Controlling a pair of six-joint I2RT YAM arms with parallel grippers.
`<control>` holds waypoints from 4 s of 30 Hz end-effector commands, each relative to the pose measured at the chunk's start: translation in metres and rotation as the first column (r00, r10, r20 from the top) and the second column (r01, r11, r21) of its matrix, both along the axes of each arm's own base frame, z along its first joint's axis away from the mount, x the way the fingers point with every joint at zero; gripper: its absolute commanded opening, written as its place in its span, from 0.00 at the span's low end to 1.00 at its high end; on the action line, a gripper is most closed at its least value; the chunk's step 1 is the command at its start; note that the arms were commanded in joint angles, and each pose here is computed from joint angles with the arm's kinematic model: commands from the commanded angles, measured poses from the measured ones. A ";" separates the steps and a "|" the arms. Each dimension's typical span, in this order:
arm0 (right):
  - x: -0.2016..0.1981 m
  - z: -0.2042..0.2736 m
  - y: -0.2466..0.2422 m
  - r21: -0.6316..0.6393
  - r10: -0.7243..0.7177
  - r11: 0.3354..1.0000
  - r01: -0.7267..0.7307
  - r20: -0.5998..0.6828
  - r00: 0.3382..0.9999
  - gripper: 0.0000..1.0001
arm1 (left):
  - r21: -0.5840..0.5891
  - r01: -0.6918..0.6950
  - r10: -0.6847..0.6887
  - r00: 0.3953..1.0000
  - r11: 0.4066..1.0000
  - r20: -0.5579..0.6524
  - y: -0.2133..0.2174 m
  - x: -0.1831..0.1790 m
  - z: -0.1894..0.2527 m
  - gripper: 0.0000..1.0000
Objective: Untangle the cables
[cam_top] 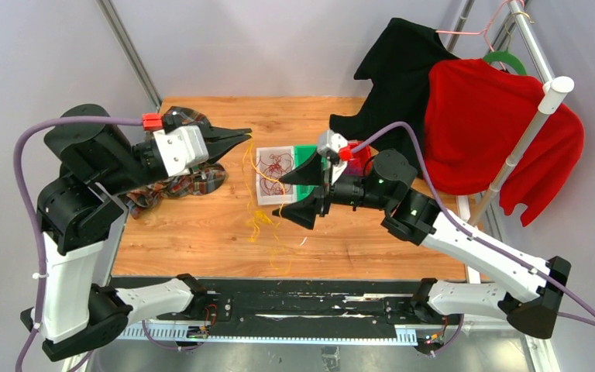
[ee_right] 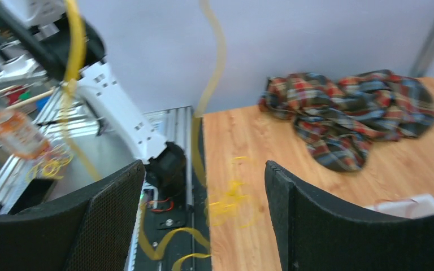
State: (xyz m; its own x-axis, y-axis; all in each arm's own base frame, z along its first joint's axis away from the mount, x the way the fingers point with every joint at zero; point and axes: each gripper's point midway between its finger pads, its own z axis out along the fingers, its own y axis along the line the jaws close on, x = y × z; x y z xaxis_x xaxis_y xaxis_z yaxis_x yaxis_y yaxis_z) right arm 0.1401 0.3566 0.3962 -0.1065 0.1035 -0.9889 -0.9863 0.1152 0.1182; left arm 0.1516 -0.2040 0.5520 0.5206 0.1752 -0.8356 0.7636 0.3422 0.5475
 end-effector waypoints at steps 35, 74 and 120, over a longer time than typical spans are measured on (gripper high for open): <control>0.040 -0.080 0.081 -0.100 -0.059 0.994 0.044 -0.151 0.987 0.38 | -0.082 0.129 -0.134 0.989 0.988 -0.058 -0.014 -0.021 0.027 0.00; 0.113 -0.230 -0.163 -0.434 -0.942 0.336 0.836 -0.145 0.303 0.46 | -0.031 0.022 -0.027 0.987 0.999 -0.157 -0.056 0.056 -0.023 0.00; 0.127 -0.242 -0.221 -0.460 -0.988 0.155 0.874 -0.067 0.140 0.27 | 0.108 -0.269 0.279 0.956 0.957 -0.089 -0.089 0.223 -0.135 0.00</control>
State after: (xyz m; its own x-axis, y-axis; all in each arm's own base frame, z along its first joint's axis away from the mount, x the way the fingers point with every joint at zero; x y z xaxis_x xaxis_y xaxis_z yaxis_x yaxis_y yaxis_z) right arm 0.2679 0.1434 0.1536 -0.3981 0.0927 -0.9126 -0.0037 0.9947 0.1027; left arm 0.3622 -0.2953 0.4417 0.3645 0.3398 -0.8670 0.7223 0.4845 0.4935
